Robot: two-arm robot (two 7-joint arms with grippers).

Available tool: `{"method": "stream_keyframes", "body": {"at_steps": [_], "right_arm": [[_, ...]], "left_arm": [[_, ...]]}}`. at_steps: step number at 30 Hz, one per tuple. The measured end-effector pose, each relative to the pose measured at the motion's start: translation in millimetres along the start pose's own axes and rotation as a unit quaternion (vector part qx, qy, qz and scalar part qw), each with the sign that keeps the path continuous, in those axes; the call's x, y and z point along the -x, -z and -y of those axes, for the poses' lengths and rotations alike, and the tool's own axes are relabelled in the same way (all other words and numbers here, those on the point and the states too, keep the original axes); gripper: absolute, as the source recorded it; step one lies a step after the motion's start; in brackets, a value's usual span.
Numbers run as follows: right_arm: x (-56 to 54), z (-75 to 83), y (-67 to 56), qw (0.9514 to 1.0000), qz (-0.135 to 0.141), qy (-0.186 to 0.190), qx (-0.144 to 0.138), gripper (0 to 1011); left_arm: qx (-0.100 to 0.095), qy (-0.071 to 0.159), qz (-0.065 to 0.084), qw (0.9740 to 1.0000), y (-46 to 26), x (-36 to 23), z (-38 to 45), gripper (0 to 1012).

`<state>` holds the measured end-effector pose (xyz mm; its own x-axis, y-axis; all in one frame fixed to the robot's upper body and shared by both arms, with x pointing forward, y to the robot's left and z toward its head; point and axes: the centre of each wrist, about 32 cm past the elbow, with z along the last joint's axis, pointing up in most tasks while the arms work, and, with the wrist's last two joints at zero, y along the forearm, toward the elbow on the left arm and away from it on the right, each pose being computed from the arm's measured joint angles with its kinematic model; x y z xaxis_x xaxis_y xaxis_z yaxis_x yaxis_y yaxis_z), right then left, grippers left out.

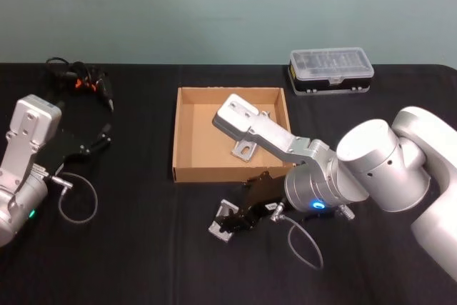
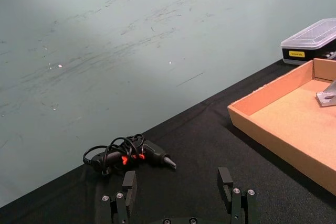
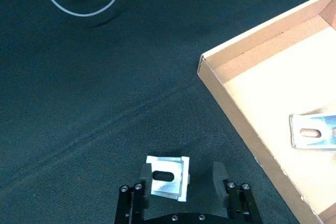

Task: Use one hand to pick up the angle iron from the table and place it into the box.

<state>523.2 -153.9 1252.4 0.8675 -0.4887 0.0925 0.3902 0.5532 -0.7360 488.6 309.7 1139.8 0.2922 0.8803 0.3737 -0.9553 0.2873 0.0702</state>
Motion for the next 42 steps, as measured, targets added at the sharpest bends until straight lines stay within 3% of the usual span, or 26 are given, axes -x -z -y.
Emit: {"method": "stream_keyframes", "body": {"at_steps": [22, 36, 42], "right_arm": [[0.3, 0.1, 0.2, 1.0000, 0.001, 0.001, 0.000, 75], [0.4, 0.3, 0.1, 1.0000, 0.002, 0.001, -0.001, 56], [1.2, 6.2, -6.3, 0.9998, 0.016, 0.009, -0.008, 56]], "left_arm": [[0.000, 0.000, 0.000, 1.0000, 0.0, 0.0, 0.0, 1011], [0.000, 0.000, 0.000, 1.0000, 0.0, 0.0, 0.0, 1011], [0.000, 0.000, 0.000, 1.0000, 0.0, 0.0, 0.0, 1011]]}}
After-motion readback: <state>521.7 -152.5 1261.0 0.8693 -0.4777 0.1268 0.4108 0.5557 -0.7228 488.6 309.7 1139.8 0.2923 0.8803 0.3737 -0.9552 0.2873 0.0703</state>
